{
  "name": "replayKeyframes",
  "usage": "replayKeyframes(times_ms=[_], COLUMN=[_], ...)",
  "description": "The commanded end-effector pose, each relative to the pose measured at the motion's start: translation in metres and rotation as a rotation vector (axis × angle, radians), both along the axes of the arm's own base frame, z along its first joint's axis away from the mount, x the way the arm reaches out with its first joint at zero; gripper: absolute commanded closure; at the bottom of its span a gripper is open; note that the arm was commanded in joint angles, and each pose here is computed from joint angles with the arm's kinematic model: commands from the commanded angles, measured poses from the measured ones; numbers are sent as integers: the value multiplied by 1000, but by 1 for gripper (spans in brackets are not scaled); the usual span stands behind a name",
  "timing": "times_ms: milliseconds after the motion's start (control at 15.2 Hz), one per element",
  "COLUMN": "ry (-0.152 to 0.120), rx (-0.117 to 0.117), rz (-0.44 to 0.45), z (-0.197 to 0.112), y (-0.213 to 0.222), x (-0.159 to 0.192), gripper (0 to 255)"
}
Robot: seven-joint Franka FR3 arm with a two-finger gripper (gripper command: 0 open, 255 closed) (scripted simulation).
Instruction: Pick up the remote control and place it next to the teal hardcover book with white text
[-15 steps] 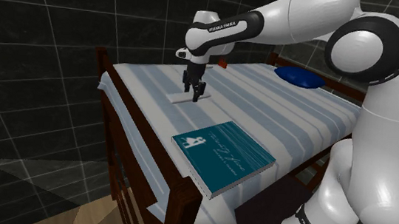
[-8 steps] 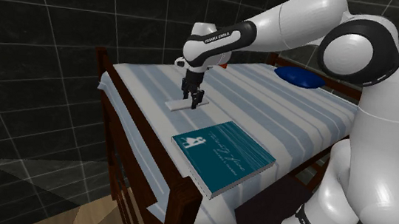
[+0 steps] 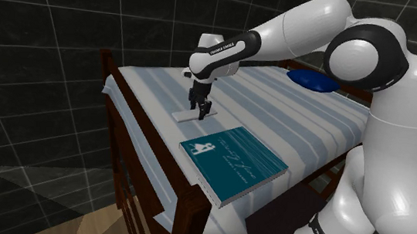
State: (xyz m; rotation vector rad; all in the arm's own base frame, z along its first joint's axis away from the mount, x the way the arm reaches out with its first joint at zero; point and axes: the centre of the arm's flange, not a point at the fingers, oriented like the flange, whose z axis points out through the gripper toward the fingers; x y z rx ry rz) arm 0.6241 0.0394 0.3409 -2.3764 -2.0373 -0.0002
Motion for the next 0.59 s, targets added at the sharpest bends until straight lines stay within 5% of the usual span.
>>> replayKeyframes(times_ms=[0, 264, 330, 528], ry=[-1, -1, -1, -1], rx=[0, 0, 0, 0], rz=[0, 0, 0, 0], z=[0, 0, 0, 0], y=[0, 0, 0, 0], x=[0, 0, 0, 0], gripper=[255, 255, 0, 0])
